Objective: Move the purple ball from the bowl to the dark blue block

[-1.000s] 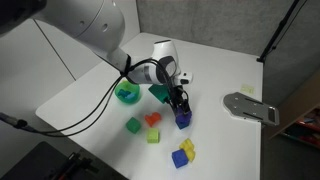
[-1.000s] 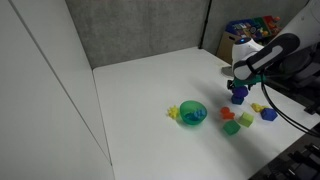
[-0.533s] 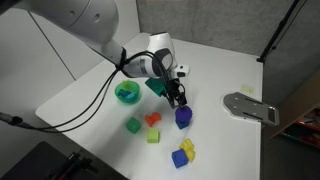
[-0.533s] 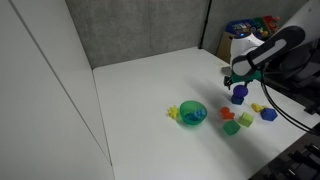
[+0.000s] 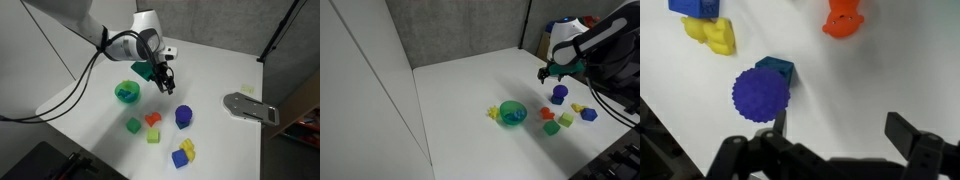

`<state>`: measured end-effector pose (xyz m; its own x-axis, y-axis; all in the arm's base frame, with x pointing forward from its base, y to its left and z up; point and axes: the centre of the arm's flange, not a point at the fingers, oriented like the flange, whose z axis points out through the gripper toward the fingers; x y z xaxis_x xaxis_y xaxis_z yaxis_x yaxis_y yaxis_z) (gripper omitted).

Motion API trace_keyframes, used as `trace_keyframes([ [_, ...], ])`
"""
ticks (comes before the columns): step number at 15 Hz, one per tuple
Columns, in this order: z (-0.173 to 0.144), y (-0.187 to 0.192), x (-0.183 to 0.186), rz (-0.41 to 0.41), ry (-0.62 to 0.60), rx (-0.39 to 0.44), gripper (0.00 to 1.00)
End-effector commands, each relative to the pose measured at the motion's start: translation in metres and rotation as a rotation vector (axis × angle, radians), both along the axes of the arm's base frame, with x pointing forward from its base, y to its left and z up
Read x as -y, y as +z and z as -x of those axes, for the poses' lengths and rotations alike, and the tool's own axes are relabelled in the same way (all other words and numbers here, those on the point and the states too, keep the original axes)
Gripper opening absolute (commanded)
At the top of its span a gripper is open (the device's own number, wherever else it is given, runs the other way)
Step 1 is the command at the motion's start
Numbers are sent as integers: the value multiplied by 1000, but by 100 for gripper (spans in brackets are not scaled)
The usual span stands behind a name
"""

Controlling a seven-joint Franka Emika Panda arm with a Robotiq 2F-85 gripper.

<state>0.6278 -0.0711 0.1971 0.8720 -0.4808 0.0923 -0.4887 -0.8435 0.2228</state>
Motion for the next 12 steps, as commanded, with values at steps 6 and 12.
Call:
trace_keyframes([
  [6, 26, 72, -52, -177, 172, -13, 100],
  [12, 42, 141, -68, -200, 209, -67, 100],
])
